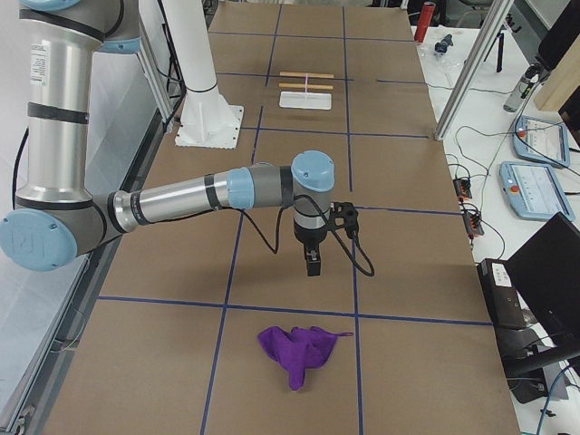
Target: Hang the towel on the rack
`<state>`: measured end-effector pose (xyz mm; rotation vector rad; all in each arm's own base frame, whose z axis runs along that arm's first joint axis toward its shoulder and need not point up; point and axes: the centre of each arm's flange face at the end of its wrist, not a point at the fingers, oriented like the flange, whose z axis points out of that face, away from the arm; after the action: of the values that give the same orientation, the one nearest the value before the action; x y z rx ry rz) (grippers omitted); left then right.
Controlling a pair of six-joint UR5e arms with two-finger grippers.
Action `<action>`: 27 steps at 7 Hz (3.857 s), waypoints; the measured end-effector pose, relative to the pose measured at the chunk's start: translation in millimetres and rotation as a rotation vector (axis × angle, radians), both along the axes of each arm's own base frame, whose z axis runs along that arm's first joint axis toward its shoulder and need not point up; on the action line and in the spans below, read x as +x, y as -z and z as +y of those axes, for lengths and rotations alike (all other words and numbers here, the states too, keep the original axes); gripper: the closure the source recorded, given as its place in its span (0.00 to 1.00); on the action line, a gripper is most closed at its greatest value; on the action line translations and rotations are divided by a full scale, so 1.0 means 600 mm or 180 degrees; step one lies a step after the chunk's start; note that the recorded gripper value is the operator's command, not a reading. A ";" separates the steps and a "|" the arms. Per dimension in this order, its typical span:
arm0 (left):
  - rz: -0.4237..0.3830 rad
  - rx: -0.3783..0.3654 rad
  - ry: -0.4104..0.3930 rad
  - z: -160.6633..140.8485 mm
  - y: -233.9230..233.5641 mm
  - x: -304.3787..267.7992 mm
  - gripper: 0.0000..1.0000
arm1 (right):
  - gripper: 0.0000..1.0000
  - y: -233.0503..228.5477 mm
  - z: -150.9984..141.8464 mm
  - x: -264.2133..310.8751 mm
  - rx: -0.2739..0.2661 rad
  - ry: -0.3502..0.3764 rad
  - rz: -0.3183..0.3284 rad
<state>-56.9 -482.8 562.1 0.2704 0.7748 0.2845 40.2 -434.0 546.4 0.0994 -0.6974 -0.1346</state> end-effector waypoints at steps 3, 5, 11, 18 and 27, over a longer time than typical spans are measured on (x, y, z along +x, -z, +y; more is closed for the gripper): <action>0.0013 0.0478 0.0005 -0.027 0.025 -0.001 0.00 | 0.00 -0.011 0.011 0.000 -0.0001 -0.0001 -0.0035; 0.0018 0.0550 -0.0001 -0.028 0.024 0.000 0.00 | 0.00 -0.015 0.011 0.000 0.0056 0.0033 -0.0027; 0.0019 0.0554 0.0001 -0.028 0.023 0.000 0.00 | 0.00 -0.193 0.040 0.009 0.0301 0.0590 0.0170; 0.0019 0.0578 0.0003 -0.027 0.030 -0.001 0.00 | 0.49 -0.388 0.018 -0.003 0.0461 0.1064 0.0700; 0.0030 0.0678 -0.0002 -0.037 0.052 0.001 0.00 | 1.00 -0.162 -0.124 -0.042 0.0711 0.1100 0.0577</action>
<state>-56.6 -505.0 531.0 0.4723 0.7544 0.3672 14.8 -508.1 643.4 0.1778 -0.5117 -0.5470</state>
